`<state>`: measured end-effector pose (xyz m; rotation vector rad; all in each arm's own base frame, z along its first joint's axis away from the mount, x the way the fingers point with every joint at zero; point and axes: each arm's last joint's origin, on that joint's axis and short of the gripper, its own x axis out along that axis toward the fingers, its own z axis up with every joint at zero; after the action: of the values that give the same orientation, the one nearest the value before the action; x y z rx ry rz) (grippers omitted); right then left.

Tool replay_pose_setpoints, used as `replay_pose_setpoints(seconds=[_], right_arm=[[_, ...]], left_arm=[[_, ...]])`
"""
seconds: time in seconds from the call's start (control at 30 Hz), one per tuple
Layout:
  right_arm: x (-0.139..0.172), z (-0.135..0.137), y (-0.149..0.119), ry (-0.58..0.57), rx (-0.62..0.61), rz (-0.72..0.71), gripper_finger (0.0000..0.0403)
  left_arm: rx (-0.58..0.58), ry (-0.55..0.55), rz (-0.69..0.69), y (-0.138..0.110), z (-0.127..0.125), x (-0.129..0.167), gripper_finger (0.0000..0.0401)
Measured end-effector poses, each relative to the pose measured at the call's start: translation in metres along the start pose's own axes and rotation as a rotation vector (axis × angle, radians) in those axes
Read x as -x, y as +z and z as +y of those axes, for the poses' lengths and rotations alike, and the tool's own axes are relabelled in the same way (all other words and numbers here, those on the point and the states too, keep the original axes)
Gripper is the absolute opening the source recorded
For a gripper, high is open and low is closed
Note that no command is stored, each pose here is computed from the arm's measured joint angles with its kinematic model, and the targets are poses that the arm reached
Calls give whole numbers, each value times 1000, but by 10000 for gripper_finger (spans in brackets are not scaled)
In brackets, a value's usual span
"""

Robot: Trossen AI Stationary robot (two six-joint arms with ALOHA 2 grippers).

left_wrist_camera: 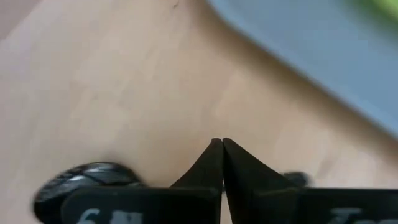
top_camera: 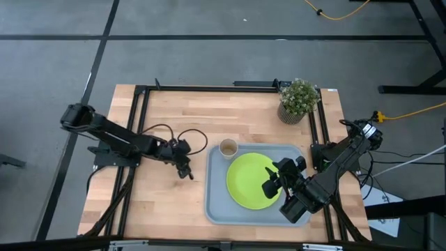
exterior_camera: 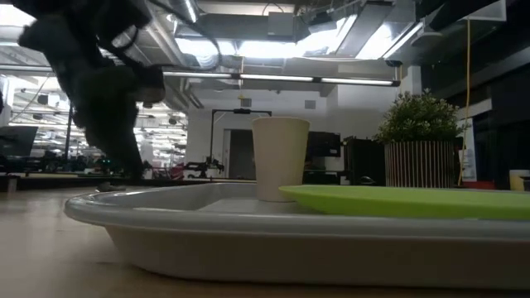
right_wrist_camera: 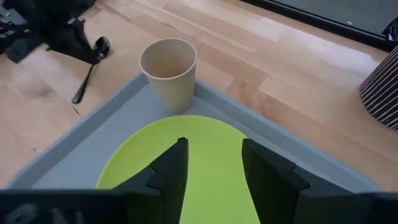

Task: Pick and place plate/cup/fork/spoon on tray
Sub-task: Put the black spoon on the gray serving tray to the left side of the green plate

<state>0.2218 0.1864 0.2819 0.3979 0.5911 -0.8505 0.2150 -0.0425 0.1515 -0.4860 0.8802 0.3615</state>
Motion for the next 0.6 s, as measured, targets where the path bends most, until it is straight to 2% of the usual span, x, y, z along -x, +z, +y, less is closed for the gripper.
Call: replay_pose_setpoints(seconds=[0.17, 0.33, 0.4, 0.5, 0.6], right_arm=[[0, 0, 0, 0, 4, 0, 155], [0, -1, -1, -12, 59, 41, 155], [1, -2, -4, -23, 104, 115, 155], [6, -3, -12, -36, 171, 322, 155], [17, -5, -24, -32, 183, 463, 155]], left_arm=[[132, -98, -10, -4, -12, 14, 0], [120, -102, 17, -14, -20, 12, 0], [118, -99, 8, -14, -21, 11, 0], [140, -105, -31, -10, -21, 10, 0], [169, -122, -69, -1, -19, 8, 0]])
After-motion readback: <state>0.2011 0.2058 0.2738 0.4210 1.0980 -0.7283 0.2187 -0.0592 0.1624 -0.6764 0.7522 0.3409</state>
